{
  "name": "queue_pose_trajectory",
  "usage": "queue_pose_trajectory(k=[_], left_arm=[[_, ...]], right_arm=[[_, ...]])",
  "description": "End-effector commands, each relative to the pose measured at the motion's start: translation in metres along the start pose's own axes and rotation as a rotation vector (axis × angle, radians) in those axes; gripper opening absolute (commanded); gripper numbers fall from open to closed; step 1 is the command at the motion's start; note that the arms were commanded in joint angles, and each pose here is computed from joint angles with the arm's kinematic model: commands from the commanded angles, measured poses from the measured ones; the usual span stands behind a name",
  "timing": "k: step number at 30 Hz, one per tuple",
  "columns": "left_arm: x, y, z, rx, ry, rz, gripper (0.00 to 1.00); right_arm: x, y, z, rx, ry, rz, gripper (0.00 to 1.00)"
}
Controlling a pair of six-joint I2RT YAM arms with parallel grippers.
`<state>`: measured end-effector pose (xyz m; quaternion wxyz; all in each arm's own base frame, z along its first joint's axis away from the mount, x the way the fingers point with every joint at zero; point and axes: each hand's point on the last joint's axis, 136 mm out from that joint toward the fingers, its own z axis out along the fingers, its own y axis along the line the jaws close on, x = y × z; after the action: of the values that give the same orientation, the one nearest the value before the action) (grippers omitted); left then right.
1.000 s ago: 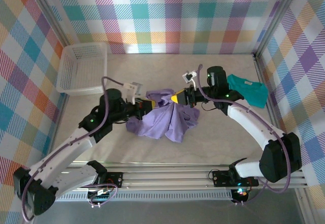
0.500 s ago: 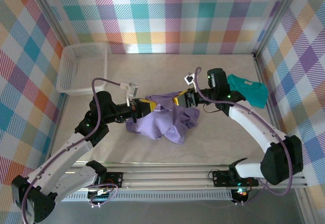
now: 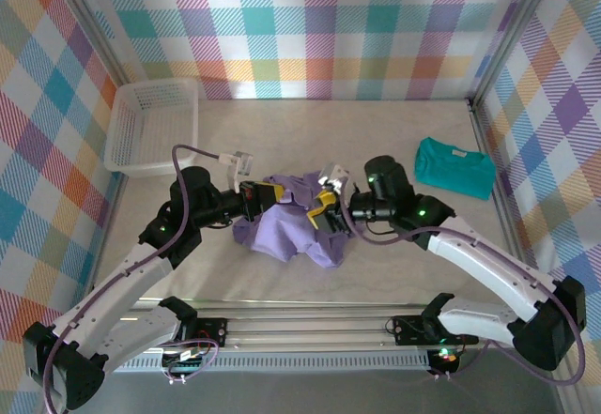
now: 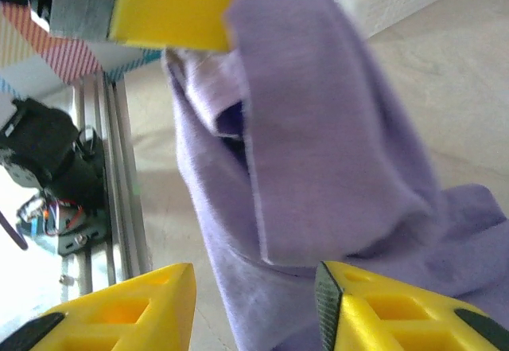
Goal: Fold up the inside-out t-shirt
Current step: Adjust the T-shirt at the center of the table.
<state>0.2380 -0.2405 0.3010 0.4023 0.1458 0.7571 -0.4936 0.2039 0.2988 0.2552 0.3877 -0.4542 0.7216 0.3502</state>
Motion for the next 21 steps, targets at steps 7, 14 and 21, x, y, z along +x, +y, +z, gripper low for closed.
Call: queue_pose_trajectory(k=[7, 14, 21], left_arm=[[-0.015, -0.007, -0.006, -0.001, -0.036, 0.009, 0.00], [-0.014, -0.002, -0.005, -0.024, -0.033, 0.014, 0.00], [-0.009, 0.019, -0.005, -0.104, -0.026, -0.019, 0.00]], right_arm=[[-0.011, -0.034, 0.019, 0.192, 0.035, -0.097, 0.38], [-0.018, -0.032, 0.012, 0.199, 0.007, -0.106, 0.13], [-0.021, -0.011, -0.008, 0.084, 0.012, -0.104, 0.00]])
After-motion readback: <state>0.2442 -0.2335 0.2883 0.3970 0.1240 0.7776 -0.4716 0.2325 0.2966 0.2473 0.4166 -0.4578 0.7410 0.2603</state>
